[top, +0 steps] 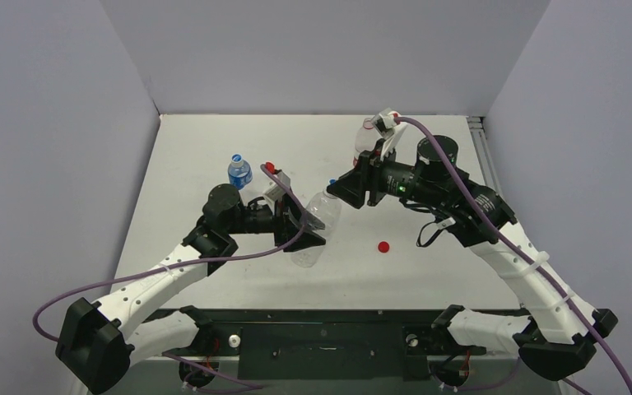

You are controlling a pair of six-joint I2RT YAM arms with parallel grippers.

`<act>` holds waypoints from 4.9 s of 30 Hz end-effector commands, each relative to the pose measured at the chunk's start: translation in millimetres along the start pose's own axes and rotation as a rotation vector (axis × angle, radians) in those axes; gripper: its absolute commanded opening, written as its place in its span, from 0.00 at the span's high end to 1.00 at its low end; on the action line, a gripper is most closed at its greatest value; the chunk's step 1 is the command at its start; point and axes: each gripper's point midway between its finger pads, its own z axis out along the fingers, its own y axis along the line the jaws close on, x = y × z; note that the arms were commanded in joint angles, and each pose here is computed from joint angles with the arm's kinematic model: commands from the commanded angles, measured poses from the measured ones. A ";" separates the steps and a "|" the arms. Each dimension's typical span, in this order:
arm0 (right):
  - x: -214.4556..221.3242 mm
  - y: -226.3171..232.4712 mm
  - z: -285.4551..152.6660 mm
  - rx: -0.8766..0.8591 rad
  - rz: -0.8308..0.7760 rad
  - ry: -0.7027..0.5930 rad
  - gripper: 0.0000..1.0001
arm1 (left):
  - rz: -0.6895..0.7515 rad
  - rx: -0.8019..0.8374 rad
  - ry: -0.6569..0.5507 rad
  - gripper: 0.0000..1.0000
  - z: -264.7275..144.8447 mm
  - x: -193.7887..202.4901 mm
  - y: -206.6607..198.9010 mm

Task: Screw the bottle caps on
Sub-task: Screw the bottle cap onto the plastic bottle.

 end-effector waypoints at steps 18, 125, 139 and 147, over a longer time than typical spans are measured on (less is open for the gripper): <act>-9.3 -18.1 11.6 0.162 0.199 -0.048 1.00 | 0.258 -0.459 -0.049 1.00 -3.1 -31.4 61.3; 3.7 -60.0 68.7 0.443 0.452 -0.049 0.89 | 0.813 -1.227 -0.132 1.00 -54.6 -47.9 78.7; -50.2 -50.8 12.0 0.317 0.224 -0.167 0.26 | 0.515 -0.711 -0.031 1.00 -30.0 -6.4 77.5; -29.8 -26.4 -4.9 0.140 0.036 -0.081 0.30 | 0.294 -0.357 -0.038 1.00 -13.3 -2.5 47.0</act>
